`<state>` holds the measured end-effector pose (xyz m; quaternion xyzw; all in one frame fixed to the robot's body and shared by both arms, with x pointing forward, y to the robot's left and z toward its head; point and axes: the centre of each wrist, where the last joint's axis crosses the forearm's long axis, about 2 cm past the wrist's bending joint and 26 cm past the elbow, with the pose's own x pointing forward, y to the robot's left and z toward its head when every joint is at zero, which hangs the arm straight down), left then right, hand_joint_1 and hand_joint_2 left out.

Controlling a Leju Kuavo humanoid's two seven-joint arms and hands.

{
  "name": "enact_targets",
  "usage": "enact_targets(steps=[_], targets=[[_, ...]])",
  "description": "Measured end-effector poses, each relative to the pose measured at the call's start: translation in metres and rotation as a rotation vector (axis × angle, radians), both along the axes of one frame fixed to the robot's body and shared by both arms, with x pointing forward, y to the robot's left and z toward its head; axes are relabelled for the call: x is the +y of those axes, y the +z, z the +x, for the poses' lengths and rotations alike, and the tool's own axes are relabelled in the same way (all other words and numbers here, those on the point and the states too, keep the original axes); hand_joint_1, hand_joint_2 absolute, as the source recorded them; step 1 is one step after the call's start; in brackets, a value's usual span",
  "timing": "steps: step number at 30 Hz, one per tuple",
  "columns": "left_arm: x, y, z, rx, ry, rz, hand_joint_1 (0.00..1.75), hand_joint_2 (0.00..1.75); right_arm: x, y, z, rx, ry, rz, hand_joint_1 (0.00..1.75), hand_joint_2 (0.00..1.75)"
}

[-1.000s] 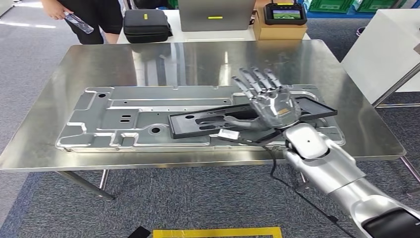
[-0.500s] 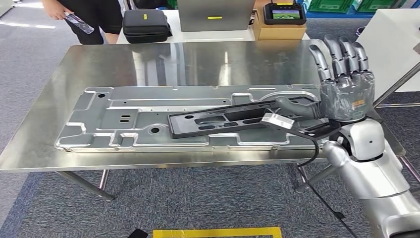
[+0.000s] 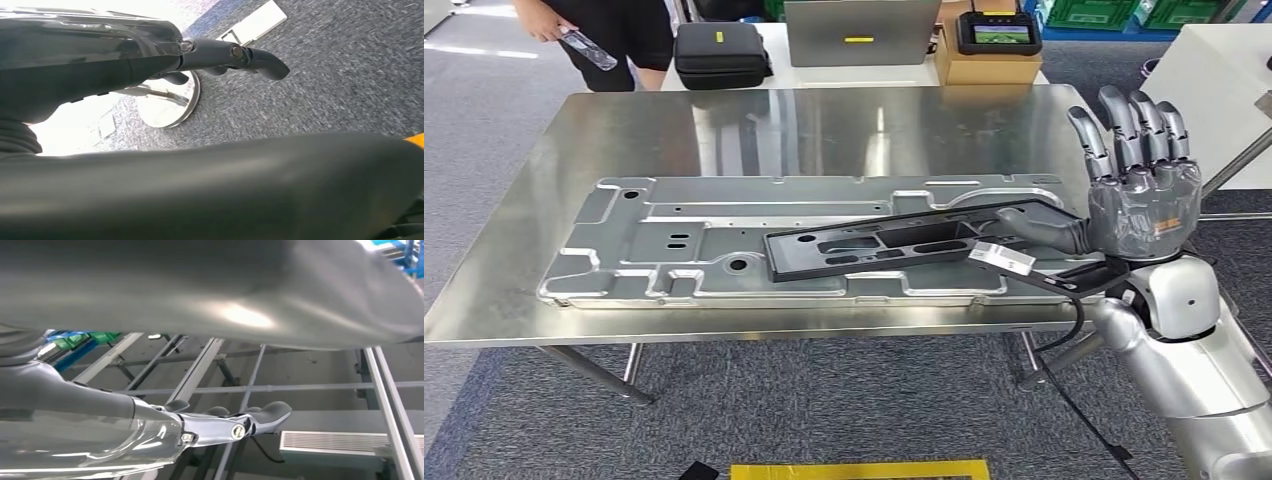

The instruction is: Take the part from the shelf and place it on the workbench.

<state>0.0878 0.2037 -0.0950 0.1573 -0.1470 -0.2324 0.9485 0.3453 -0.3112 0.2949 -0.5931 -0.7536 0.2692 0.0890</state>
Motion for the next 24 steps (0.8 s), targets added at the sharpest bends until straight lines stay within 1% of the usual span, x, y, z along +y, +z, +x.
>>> enact_targets(steps=[5, 24], targets=[[0.0023, -0.0004, -0.0002, 0.004, 0.004, 0.004, 0.00, 0.00, -0.0014, -0.0046, -0.0011, 0.009, -0.005, -0.003, 0.00, 0.00], [0.0035, -0.0002, 0.0018, 0.007, 0.011, 0.008, 0.00, 0.00, -0.0047, -0.0061, -0.0009, 0.007, -0.013, -0.006, 0.00, 0.00]])
